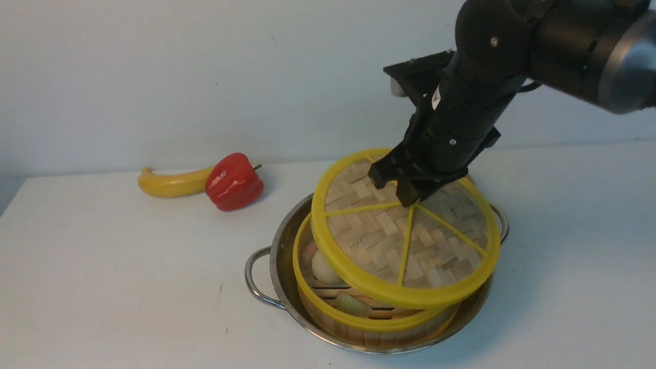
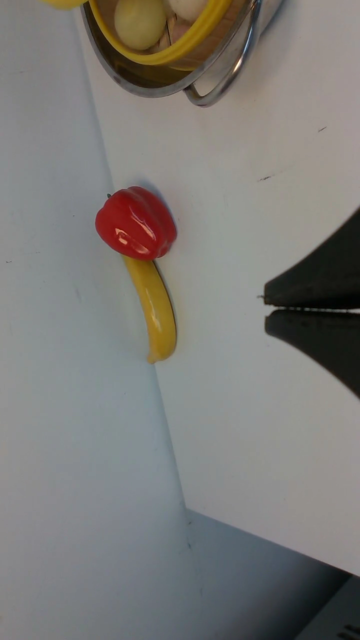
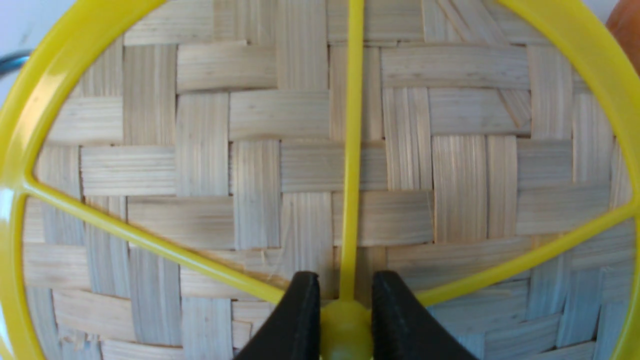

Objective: Place the steamer in the pot on the white table, and put the lid on the steamer.
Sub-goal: 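Place the bamboo steamer lid onto the steamer basket in the pot with the right gripper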

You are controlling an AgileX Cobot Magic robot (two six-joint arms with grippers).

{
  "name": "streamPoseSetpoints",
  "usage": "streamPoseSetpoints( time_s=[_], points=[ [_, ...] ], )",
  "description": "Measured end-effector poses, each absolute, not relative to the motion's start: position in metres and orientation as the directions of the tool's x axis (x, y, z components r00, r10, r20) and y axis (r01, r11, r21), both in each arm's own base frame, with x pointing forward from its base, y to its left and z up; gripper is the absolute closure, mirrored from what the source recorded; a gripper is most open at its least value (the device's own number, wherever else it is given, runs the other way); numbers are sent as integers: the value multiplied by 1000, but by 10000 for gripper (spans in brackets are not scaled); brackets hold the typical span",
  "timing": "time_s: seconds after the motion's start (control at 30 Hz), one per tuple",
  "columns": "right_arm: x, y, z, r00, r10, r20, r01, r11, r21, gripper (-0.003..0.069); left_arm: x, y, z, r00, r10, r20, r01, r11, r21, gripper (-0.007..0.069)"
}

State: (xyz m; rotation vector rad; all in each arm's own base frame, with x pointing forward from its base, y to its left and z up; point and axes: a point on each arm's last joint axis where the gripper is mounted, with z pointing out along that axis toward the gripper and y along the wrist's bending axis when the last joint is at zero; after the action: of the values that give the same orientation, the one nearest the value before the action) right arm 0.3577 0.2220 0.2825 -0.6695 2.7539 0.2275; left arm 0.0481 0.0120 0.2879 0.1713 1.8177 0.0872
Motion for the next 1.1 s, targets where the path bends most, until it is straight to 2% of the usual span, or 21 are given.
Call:
streamPoseSetpoints(
  time_s=[0.43, 0.87, 1.1],
  points=[
    [366, 230, 253, -839, -478, -261, -513, 854, 89, 516, 48, 12, 288, -243, 163, -956, 71, 986, 150, 625],
    [358, 243, 253, -801, -537, -264, -577, 810, 102, 516, 48, 12, 288, -243, 163, -956, 71, 986, 150, 625],
    [361, 248, 242, -780, -573, -249, -609, 788, 93, 516, 48, 12, 288, -243, 163, -956, 71, 986, 150, 615]
  ],
)
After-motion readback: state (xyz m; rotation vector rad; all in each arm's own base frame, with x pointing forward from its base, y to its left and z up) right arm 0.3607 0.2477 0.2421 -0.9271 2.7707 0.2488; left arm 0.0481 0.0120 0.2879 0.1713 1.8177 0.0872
